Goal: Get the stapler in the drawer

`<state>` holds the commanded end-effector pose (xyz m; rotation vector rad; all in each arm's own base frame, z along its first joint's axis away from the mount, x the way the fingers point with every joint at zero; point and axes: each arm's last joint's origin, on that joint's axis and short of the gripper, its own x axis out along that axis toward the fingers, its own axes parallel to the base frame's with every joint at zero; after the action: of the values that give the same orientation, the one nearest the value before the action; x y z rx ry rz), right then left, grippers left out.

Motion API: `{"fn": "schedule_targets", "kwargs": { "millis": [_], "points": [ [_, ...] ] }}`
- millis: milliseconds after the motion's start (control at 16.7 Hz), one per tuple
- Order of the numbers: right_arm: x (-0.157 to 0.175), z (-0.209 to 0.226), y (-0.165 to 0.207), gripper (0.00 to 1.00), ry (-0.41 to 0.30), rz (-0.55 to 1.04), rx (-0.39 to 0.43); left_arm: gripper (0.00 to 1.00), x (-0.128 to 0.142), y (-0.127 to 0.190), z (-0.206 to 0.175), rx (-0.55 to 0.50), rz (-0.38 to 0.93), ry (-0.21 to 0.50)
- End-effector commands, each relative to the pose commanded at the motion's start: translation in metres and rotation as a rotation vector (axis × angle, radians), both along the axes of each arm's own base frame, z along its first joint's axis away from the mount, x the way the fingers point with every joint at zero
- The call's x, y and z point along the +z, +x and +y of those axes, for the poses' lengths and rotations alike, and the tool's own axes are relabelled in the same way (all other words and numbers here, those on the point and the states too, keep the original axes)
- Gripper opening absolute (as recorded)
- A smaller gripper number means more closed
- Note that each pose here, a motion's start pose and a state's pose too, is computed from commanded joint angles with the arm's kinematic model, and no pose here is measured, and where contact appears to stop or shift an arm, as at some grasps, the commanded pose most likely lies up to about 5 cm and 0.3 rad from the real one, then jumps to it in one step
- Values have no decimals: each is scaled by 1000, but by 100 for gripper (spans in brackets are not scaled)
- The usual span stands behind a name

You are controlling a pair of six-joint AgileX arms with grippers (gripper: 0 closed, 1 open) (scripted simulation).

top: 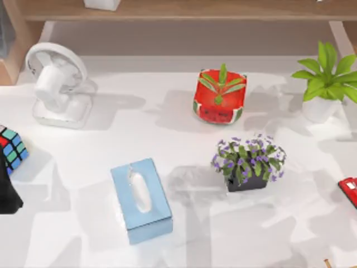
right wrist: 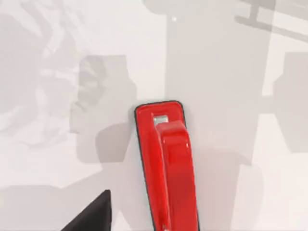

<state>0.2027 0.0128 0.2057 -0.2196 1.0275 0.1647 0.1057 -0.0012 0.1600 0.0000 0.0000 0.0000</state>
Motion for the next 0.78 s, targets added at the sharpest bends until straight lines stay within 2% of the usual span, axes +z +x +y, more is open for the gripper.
{"fn": "schedule_targets", "kwargs": {
  "millis": [420,600,780],
  "points": [
    [-28,12,64,100,-58,437,107,100,0,0,0,0,0,0],
    [-36,14,76,100,-67,520,129,100,0,0,0,0,0,0],
    [-37,15,78,100,-68,531,133,100,0,0,0,0,0,0]
  ]
}}
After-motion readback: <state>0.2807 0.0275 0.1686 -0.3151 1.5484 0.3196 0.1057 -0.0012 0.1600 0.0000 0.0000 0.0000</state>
